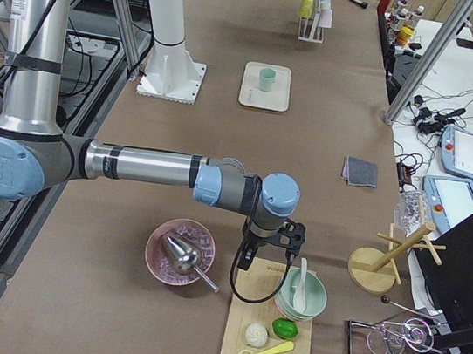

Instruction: Pick up and place green cup on tray

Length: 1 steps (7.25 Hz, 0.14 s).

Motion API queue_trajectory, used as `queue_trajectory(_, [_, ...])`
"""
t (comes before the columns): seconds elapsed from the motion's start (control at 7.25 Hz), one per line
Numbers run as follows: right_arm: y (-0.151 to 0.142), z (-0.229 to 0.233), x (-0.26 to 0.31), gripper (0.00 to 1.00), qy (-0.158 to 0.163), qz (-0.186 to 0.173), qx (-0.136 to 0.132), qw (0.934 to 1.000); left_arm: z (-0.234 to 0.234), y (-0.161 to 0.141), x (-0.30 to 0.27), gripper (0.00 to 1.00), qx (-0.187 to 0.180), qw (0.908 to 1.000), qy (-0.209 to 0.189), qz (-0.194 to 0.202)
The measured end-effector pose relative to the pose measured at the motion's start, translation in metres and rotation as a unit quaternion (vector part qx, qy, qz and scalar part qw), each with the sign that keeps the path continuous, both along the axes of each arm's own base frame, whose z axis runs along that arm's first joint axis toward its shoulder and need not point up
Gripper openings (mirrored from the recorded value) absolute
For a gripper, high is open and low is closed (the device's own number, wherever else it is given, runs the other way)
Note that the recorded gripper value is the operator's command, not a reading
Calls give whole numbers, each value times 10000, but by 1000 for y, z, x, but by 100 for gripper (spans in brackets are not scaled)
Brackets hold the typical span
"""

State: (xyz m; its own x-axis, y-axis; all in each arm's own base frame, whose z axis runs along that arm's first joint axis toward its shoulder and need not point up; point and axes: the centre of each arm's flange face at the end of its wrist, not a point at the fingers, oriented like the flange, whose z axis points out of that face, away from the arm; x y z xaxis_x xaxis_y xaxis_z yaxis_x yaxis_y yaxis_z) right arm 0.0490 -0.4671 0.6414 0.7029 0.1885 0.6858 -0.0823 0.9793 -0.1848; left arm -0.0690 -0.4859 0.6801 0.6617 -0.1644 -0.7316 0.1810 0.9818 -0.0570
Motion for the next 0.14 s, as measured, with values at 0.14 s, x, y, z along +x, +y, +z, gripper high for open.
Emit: queue_trajectory(0.14, [1,0,0,100,2,0,-5,10000,0,2,0,98,9,10000,-14,-1])
